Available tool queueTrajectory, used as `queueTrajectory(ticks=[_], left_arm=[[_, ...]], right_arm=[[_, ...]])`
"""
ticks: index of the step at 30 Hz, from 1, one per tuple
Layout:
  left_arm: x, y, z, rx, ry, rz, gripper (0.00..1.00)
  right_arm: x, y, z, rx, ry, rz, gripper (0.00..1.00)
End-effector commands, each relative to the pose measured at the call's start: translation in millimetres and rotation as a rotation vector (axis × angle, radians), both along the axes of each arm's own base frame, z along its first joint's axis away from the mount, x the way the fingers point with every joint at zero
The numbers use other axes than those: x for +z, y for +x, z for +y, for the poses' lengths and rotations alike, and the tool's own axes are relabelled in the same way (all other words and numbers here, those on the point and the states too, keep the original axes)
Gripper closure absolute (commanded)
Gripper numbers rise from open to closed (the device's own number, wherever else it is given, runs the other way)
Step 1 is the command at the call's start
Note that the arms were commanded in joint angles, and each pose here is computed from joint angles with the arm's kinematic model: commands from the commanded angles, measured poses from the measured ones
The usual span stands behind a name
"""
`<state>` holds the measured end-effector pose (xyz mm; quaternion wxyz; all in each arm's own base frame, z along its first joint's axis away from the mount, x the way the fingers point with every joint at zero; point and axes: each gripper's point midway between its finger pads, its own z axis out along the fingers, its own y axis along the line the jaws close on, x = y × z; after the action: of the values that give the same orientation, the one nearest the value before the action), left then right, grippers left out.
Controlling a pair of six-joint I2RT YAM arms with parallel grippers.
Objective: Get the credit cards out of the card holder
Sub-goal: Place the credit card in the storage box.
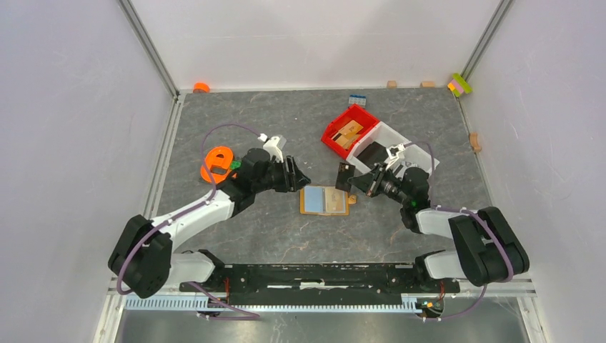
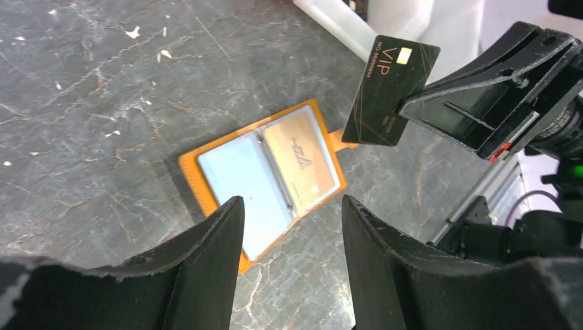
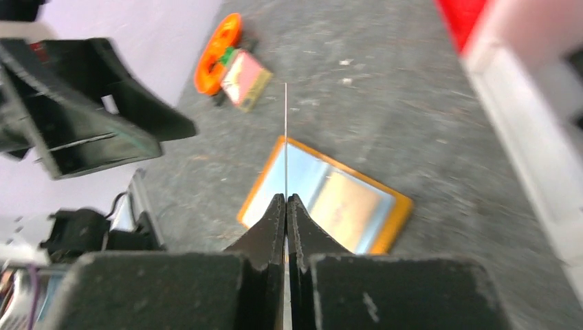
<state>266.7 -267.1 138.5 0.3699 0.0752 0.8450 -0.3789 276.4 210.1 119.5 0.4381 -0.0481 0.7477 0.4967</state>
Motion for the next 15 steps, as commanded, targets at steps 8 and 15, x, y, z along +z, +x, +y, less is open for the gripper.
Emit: queueTrajectory(ticks=[8, 15], left_arm=[[-34, 16, 8, 0.036, 0.195, 0.104, 0.41], [-47, 16, 5, 0.023, 0.22, 0.147, 0.41]], right_arm=[[-1, 73, -81, -0.501, -0.24, 0.105, 0.99], [-1, 98, -122, -0.801, -0.234, 0.215, 1.0]])
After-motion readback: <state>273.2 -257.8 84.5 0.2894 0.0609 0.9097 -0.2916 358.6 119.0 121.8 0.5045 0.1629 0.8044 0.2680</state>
